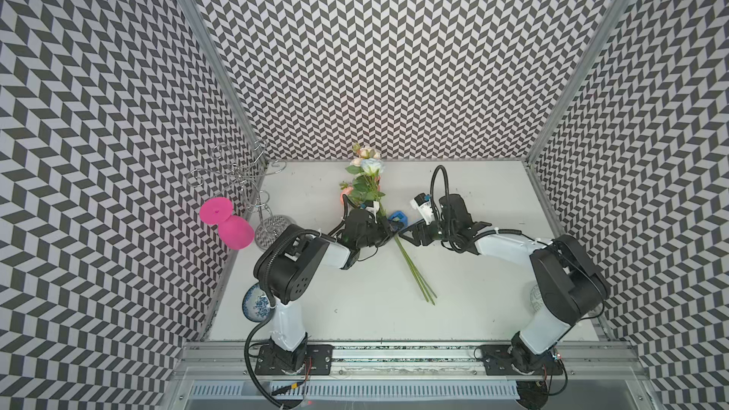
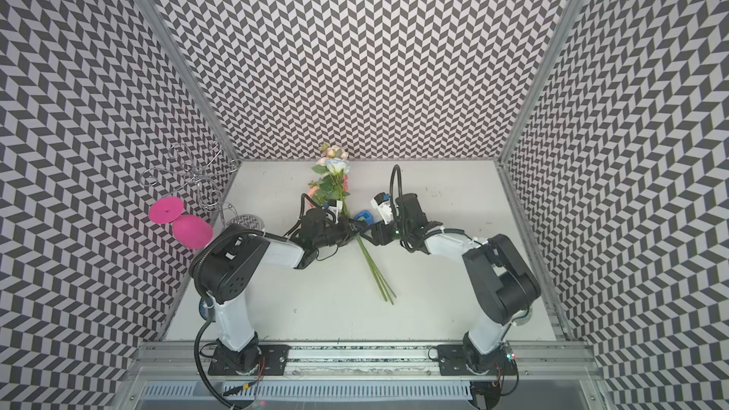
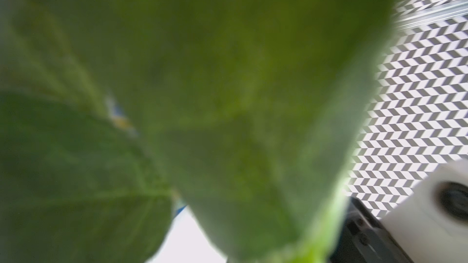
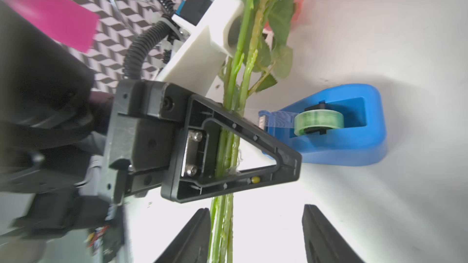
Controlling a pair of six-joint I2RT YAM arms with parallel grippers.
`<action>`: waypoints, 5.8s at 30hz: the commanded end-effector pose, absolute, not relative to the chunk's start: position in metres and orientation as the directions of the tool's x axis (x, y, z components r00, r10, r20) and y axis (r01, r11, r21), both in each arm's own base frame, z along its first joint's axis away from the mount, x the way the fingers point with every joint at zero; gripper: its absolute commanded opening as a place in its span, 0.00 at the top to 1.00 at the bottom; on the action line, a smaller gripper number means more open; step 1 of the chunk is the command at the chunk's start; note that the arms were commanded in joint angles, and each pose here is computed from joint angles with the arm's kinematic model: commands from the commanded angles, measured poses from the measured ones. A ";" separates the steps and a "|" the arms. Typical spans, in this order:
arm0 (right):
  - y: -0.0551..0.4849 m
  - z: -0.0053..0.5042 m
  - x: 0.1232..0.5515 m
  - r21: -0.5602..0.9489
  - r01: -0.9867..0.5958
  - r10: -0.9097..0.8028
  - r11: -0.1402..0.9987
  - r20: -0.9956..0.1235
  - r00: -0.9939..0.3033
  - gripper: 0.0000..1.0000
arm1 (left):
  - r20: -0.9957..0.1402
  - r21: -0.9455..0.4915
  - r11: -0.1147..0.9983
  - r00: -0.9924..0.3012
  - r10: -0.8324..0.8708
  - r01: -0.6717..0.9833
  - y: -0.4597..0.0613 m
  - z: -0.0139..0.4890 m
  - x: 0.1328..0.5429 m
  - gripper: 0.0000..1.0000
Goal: Wrap bouquets with tape
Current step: Wrap the tape around the bouquet.
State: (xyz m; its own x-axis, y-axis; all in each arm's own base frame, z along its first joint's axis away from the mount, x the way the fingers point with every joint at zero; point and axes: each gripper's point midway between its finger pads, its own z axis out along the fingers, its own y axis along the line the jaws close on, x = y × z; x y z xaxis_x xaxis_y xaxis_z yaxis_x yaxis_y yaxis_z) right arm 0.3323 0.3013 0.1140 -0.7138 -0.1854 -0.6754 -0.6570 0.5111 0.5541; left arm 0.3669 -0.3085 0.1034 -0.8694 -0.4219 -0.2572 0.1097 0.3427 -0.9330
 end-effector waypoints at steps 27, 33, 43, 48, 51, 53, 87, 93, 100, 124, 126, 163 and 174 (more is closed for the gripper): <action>0.329 0.091 0.299 0.710 -0.642 -0.225 0.289 -0.602 -0.766 0.56 | -0.340 -0.939 0.207 -0.821 -0.459 0.273 -0.308 0.150 0.369 1.00; 0.329 0.089 0.298 0.691 -0.646 -0.221 0.325 -0.609 -0.762 0.64 | -0.337 -0.939 0.228 -0.818 -0.466 0.257 -0.307 0.147 0.372 1.00; 0.311 0.088 0.327 0.513 -0.647 -0.221 0.565 -0.661 -0.717 1.00 | -0.348 -0.904 0.390 -0.829 -0.437 0.174 -0.300 0.128 0.374 0.75; 0.323 0.099 0.329 0.298 -0.678 -0.318 0.673 -0.711 -0.627 1.00 | -0.373 -0.851 0.511 -0.824 -0.427 0.120 -0.290 0.122 0.377 0.51; 0.331 0.105 0.330 0.216 -0.673 -0.344 0.707 -0.726 -0.595 1.00 | -0.371 -0.828 0.550 -0.839 -0.398 0.105 -0.292 0.115 0.382 0.47; 0.335 0.102 0.330 0.137 -0.663 -0.389 0.736 -0.717 -0.579 1.00 | -0.359 -0.826 0.557 -0.847 -0.391 0.093 -0.293 0.110 0.382 0.46; 0.337 0.100 0.286 0.787 -0.575 -0.189 0.224 -0.544 -0.818 0.59 | -0.284 -0.958 0.177 -0.834 -0.474 0.226 -0.282 0.154 0.356 1.00; 0.329 0.095 0.291 0.807 -0.548 -0.159 0.222 -0.524 -0.837 0.88 | -0.285 -0.958 0.122 -0.828 -0.483 0.259 -0.282 0.165 0.352 1.00; 0.311 0.074 0.311 0.696 -0.570 -0.168 0.437 -0.560 -0.811 1.00 | -0.271 -0.962 0.164 -0.839 -0.472 0.219 -0.282 0.148 0.353 0.85; 0.369 0.097 0.302 0.163 -0.654 -0.363 0.739 -0.722 -0.589 0.99 | -0.323 -0.816 0.572 -0.886 -0.334 0.081 -0.286 0.094 0.369 0.89; 0.368 0.097 0.301 0.166 -0.660 -0.362 0.733 -0.726 -0.585 0.98 | -0.322 -0.816 0.572 -0.884 -0.339 0.078 -0.284 0.094 0.370 1.00; 0.352 0.096 0.298 0.746 -0.586 -0.178 0.317 -0.560 -0.809 0.92 | -0.285 -0.958 0.149 -0.820 -0.497 0.244 -0.262 0.153 0.350 1.00; 0.354 0.101 0.304 0.612 -0.643 -0.215 0.461 -0.626 -0.750 0.96 | -0.295 -0.955 0.192 -0.820 -0.490 0.228 -0.263 0.146 0.351 0.99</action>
State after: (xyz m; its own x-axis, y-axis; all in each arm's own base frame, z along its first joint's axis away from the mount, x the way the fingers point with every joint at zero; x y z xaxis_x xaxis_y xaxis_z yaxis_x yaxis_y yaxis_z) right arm 0.2907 0.3528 0.0964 -0.8071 -0.2037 -0.5541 -0.5859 0.3915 0.7095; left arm 0.3510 -0.2568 0.1108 -0.8350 -0.4981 -0.2338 0.1252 0.2416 -0.9623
